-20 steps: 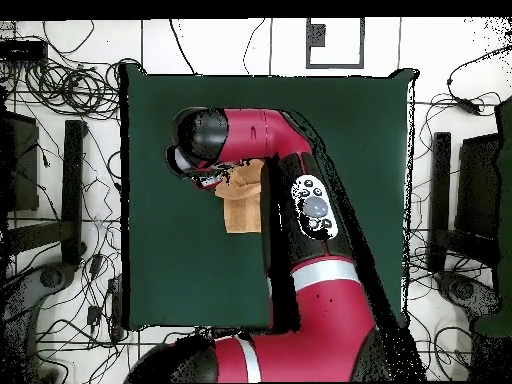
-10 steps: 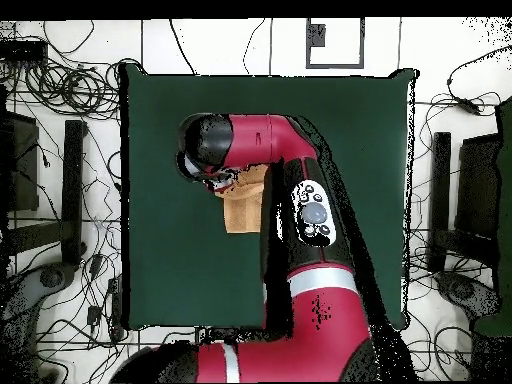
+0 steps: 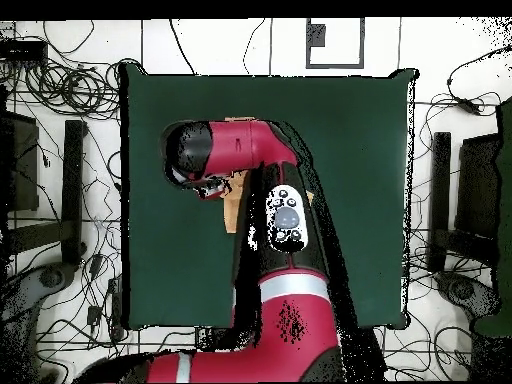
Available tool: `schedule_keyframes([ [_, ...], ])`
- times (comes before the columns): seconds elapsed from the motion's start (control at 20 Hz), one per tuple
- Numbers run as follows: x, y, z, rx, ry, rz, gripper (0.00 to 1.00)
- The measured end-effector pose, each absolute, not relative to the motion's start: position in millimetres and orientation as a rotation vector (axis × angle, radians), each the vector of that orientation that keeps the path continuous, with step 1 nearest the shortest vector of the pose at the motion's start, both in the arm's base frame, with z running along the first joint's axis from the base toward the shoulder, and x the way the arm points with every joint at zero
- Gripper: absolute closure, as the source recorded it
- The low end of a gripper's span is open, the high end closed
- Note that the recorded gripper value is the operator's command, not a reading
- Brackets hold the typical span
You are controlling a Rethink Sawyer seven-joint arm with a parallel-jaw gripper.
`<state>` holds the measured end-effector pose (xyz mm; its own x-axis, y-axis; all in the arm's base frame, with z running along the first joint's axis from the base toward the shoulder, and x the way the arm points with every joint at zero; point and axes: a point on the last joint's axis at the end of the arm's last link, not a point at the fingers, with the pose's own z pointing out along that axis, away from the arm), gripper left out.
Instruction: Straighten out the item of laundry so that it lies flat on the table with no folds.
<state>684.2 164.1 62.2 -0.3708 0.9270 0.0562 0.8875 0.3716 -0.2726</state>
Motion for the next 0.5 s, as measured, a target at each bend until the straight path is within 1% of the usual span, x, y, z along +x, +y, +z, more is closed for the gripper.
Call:
schedule_keyframes([
  [0.5,666.0,199.2,60.4,-1.688,-2.397,0.371,0.00],
])
